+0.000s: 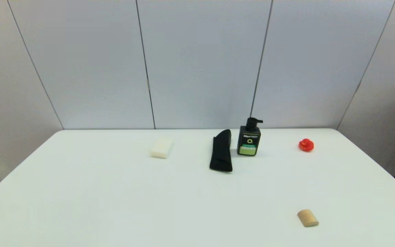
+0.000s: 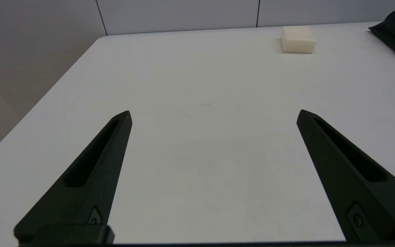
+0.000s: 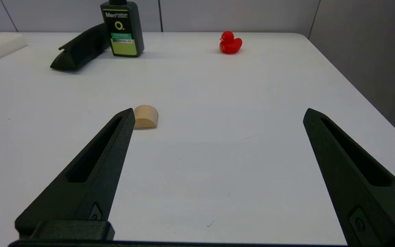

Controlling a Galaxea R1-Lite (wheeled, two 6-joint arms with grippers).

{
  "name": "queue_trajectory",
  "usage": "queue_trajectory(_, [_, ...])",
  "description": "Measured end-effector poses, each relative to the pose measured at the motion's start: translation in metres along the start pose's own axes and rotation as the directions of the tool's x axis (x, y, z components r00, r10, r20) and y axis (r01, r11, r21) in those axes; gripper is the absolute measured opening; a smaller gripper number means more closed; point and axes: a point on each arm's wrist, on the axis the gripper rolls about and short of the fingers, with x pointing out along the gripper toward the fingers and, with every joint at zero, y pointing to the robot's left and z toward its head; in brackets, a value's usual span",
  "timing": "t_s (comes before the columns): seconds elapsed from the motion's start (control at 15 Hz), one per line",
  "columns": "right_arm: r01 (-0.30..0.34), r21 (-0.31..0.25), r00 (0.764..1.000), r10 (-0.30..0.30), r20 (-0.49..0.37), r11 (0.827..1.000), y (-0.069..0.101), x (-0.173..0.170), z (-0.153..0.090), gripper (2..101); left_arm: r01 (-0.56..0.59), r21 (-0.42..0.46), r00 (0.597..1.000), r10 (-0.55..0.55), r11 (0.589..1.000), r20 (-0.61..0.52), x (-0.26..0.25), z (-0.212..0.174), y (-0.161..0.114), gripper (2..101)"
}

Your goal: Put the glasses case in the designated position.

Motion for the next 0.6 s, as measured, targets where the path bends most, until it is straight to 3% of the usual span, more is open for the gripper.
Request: queue_trajectory(0.6, [0.0,0.001,1.0,0.0,0.0,1.0,0.0,0.0,0.0,97.4,-0.004,-0.013,1.0,0.004,1.0,-0.007,0.0,-0.0006,0.0001,97.8])
